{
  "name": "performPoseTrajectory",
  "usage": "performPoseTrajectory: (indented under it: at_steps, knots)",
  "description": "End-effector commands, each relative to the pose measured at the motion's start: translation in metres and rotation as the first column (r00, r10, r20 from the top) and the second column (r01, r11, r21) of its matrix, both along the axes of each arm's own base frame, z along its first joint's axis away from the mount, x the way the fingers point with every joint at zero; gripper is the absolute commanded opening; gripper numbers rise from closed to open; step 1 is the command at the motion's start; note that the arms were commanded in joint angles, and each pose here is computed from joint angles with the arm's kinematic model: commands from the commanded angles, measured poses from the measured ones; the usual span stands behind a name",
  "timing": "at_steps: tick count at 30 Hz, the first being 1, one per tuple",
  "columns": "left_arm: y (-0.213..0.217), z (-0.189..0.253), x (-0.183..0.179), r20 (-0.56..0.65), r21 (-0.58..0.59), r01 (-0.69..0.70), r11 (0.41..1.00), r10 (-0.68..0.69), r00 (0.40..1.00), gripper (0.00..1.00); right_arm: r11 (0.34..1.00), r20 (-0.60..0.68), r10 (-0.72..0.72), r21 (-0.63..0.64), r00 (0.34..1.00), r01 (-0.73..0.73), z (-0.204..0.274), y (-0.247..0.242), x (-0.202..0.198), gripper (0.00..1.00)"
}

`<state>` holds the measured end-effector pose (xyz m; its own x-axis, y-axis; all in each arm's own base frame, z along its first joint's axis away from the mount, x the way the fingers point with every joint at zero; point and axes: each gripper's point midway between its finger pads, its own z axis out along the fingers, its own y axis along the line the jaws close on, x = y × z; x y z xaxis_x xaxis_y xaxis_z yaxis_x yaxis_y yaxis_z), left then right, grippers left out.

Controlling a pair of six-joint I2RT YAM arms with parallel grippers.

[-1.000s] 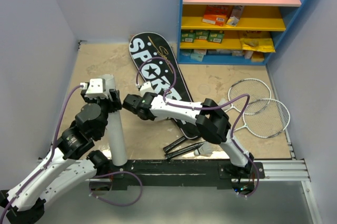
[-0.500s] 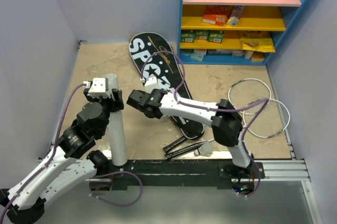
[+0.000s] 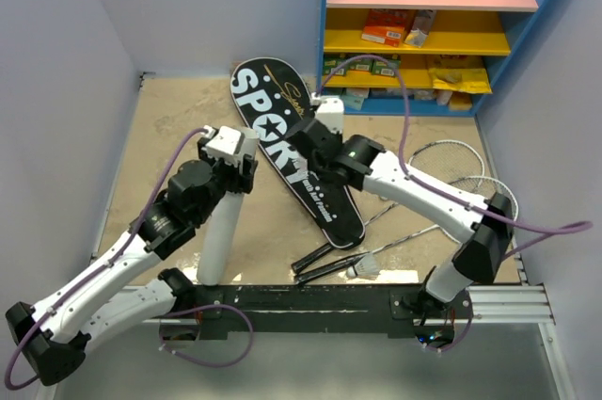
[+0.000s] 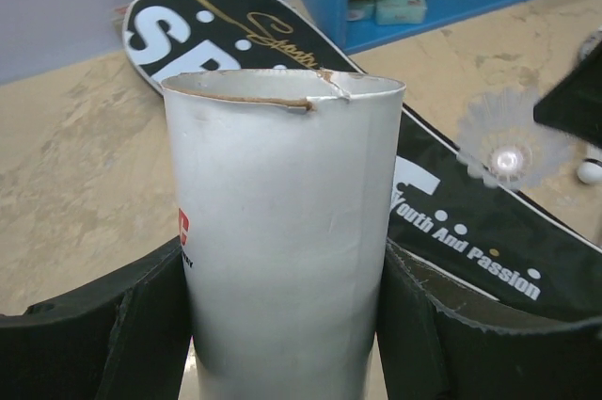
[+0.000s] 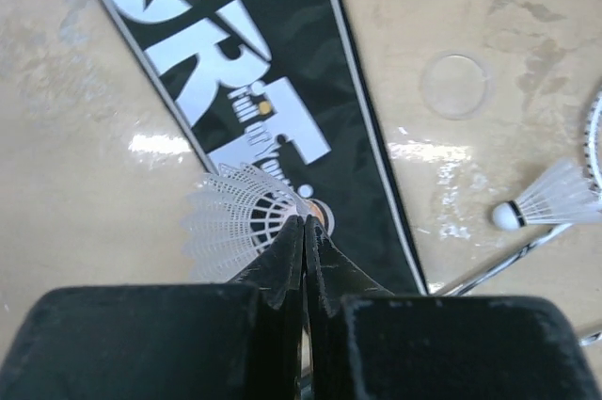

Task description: Pack up the badminton gear

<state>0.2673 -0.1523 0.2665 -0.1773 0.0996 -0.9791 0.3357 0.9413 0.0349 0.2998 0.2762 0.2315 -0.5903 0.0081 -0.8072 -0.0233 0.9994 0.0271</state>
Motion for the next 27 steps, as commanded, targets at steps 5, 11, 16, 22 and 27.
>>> performPoseTrajectory:
  at_steps: [5,11,16,22,27]
  knots:
    - [-0.070,0.052,0.000,0.142,0.010,0.348,0.937,-0.346,0.928,0.00,0.976,0.168,-0.065,0.215,0.984,0.028,0.074,-0.067,0.030,0.00]
    - [-0.095,0.022,-0.015,0.047,0.100,0.516,0.851,-0.522,0.852,0.00,0.954,0.204,-0.007,0.296,0.979,-0.054,0.111,-0.082,0.016,0.00]
    - [-0.114,-0.001,-0.038,-0.040,0.083,0.653,0.753,-0.652,0.757,0.00,0.900,0.261,0.110,0.383,0.959,-0.208,0.141,-0.075,-0.014,0.00]
    - [-0.118,-0.015,-0.055,-0.051,0.058,0.709,0.702,-0.708,0.705,0.00,0.786,0.287,0.312,0.457,0.906,-0.416,0.158,-0.050,-0.052,0.00]
    - [-0.122,-0.012,-0.082,-0.003,0.036,0.794,0.606,-0.795,0.607,0.00,0.696,0.300,0.434,0.487,0.850,-0.528,0.157,-0.037,-0.079,0.00]
